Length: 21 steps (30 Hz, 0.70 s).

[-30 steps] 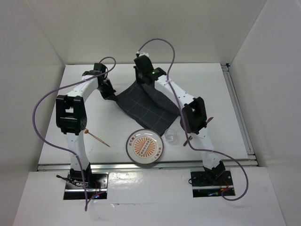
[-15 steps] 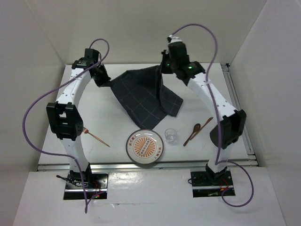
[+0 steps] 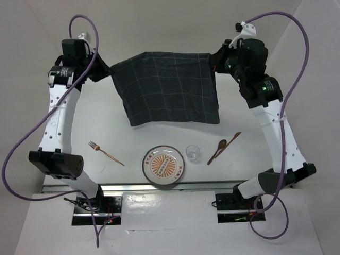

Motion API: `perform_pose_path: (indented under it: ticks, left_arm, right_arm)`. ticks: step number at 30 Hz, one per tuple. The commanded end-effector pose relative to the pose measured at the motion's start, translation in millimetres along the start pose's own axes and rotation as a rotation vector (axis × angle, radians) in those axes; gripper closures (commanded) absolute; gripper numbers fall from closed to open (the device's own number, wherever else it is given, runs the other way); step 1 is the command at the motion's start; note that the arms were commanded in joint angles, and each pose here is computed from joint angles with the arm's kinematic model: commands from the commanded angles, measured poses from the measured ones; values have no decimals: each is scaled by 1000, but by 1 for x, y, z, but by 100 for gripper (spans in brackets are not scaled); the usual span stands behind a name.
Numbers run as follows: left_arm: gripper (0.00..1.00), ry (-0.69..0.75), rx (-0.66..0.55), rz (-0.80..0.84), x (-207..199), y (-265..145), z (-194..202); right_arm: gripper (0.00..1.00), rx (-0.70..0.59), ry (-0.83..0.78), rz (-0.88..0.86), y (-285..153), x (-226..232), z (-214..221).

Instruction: Set the dinner table for one person

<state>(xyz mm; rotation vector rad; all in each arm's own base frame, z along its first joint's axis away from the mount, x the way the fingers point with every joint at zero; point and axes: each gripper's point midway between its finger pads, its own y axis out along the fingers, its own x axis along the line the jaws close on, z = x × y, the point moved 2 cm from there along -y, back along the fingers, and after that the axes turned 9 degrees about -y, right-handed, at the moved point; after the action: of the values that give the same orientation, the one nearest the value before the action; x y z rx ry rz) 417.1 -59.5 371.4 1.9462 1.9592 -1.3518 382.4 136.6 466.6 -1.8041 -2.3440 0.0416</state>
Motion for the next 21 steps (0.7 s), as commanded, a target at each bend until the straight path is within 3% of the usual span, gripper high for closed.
perform_pose_path:
  ticks: [1, 6, 11, 16, 21]
  left_arm:
    - [100, 58, -100, 89, -24, -47, -19]
    - [100, 80, -195, 110, -31, -99, -32]
    - [100, 96, -217, 89, -26, -117, -32]
    - [100, 101, -141, 31, -12, -75, -27]
    - [100, 86, -30, -58, 19, 21, -25]
  right_arm:
    - [100, -28, -18, -23, -30, 0, -11]
    - [100, -45, -8, -36, -53, 1, -16]
    - [100, -28, 0, -23, -58, -1, -9]
    - [100, 72, -17, 43, -19, -16, 31]
    - [100, 187, -7, 57, 51, -47, 88]
